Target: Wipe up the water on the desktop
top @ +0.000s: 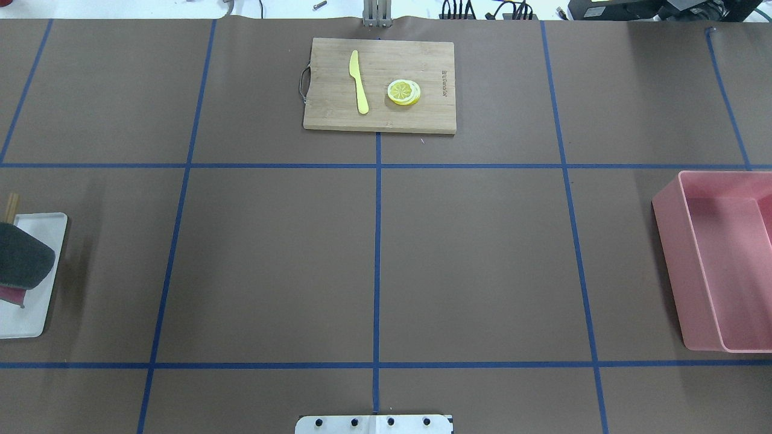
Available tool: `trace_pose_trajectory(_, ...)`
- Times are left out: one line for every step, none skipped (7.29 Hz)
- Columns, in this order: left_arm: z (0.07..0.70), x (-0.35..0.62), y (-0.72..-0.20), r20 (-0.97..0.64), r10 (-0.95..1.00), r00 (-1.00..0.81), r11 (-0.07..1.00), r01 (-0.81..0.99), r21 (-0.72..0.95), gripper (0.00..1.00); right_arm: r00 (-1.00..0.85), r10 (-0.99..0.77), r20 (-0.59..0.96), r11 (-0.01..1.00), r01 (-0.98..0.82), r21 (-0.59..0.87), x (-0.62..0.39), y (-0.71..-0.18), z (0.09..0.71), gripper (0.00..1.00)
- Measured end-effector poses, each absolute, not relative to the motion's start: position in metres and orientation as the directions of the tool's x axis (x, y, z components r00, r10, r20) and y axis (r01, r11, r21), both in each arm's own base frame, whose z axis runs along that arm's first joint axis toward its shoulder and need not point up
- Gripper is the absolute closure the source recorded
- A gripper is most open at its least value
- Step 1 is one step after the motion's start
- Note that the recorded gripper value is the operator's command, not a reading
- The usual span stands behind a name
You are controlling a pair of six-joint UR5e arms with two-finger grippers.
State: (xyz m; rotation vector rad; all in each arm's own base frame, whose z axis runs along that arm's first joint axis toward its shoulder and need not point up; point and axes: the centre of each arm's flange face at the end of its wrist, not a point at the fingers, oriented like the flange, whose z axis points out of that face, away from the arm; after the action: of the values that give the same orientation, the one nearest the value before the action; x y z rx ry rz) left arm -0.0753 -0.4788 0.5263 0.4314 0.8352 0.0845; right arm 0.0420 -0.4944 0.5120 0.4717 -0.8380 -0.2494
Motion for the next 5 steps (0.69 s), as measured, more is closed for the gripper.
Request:
trace_pose_trajectory(0.530, -0.075, -0.480, -0.704, 0.233, 0.671, 0.915, 0.095, 0.393, 0.02, 0.648, -0.393, 0.652, 0.868, 0.028, 0.495, 0.042, -0.494, 0.511, 0.00)
trace_pose_trajectory(0.532, -0.075, -0.480, -0.705, 0.233, 0.670, 0.915, 0.094, 0.391, 0.02, 0.649, -0.394, 0.652, 0.868, 0.028, 0.496, 0.042, -0.494, 0.511, 0.00)
trace_pose_trajectory(0.532, -0.075, -0.479, -0.701, 0.240, 0.671, 0.913, 0.090, 0.398, 0.02, 0.650, -0.391, 0.651, 0.869, 0.028, 0.493, 0.042, -0.494, 0.512, 0.00)
trace_pose_trajectory(0.532, -0.075, -0.478, -0.699, 0.246, 0.672, 0.911, 0.088, 0.404, 0.02, 0.653, -0.383, 0.654, 0.875, 0.029, 0.483, 0.042, -0.493, 0.516, 0.00)
trace_pose_trajectory(0.532, -0.075, -0.476, -0.701, 0.244, 0.670, 0.911, 0.089, 0.402, 0.02, 0.654, -0.372, 0.659, 0.883, 0.030, 0.469, 0.042, -0.490, 0.523, 0.00)
